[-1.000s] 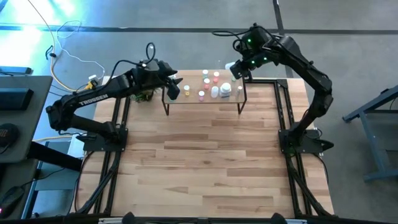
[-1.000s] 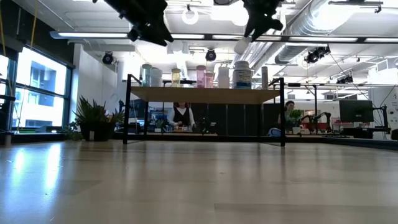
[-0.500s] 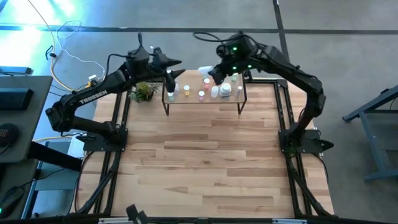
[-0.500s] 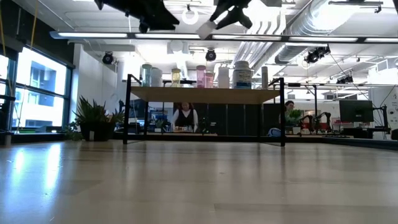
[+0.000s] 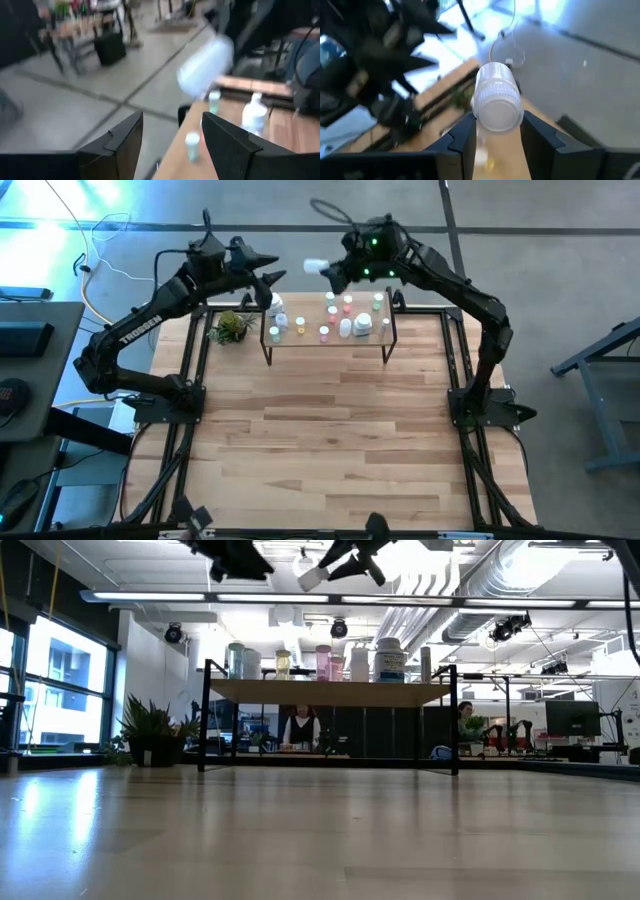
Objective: Pick and place medicine bottles onto shelf by color
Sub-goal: Put the small white pill bottle on the shelf
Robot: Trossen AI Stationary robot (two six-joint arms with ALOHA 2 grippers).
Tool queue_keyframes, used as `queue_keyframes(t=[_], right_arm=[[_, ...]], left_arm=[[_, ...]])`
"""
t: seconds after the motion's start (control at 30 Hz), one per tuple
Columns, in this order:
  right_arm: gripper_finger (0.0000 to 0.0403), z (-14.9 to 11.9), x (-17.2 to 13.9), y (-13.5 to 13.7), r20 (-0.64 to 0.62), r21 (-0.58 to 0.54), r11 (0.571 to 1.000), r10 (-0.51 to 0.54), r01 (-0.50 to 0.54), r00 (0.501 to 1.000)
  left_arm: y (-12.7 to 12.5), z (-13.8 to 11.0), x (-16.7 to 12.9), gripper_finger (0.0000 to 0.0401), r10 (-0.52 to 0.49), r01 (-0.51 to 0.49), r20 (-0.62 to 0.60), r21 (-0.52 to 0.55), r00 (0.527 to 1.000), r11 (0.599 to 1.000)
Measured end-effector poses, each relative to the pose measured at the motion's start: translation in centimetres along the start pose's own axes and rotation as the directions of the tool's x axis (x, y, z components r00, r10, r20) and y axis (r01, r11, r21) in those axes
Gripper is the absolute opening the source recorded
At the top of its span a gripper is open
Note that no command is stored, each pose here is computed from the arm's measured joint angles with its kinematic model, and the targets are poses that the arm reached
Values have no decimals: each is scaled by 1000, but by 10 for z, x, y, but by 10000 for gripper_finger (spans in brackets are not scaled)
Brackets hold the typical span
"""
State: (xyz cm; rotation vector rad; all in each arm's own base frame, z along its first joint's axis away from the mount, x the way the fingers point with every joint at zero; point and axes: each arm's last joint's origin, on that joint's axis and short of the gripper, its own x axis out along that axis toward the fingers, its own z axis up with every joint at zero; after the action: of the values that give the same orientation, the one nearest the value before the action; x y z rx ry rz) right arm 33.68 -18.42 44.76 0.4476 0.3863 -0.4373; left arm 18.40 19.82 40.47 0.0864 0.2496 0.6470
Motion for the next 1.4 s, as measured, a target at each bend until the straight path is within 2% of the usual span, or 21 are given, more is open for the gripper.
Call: queue_keyframes(t=[0.13, 0.23, 0.4, 0.63, 0.83, 1.1, 1.2, 1.4], right_arm=[[112, 17, 6, -6, 72, -20, 1000, -1, 3, 997], [112, 23, 15, -8, 79, -25, 1000, -5, 7, 997], [112, 9, 40, -11, -53, -12, 999, -34, 33, 998], [112, -26, 60, -6, -259, -30, 998, -60, 54, 964], [112, -33, 63, 1, -290, -95, 995, -64, 38, 955], [112, -37, 62, 4, -316, -129, 991, -70, 30, 946], [112, -37, 62, 4, -321, -129, 991, -71, 31, 944], [112, -37, 62, 4, -320, -154, 988, -71, 22, 945]], left_arm=[[6, -8, -4, 195, 7, -12, -113, -43, 994, 999], [6, -16, -5, 195, -3, -7, -191, -53, 982, 999], [5, -22, -6, 195, -16, 0, -246, -65, 969, 998], [6, -23, -6, 195, 1, -17, -257, -61, 967, 998], [-1, -23, 1, 195, -87, 71, -238, -75, 967, 995], [-14, -33, 26, 195, -150, 133, -273, -78, 950, 988], [-17, -34, 33, 195, -150, 137, -264, -69, 953, 988], [-20, -39, 49, 195, -79, 71, -278, -39, 957, 997]])
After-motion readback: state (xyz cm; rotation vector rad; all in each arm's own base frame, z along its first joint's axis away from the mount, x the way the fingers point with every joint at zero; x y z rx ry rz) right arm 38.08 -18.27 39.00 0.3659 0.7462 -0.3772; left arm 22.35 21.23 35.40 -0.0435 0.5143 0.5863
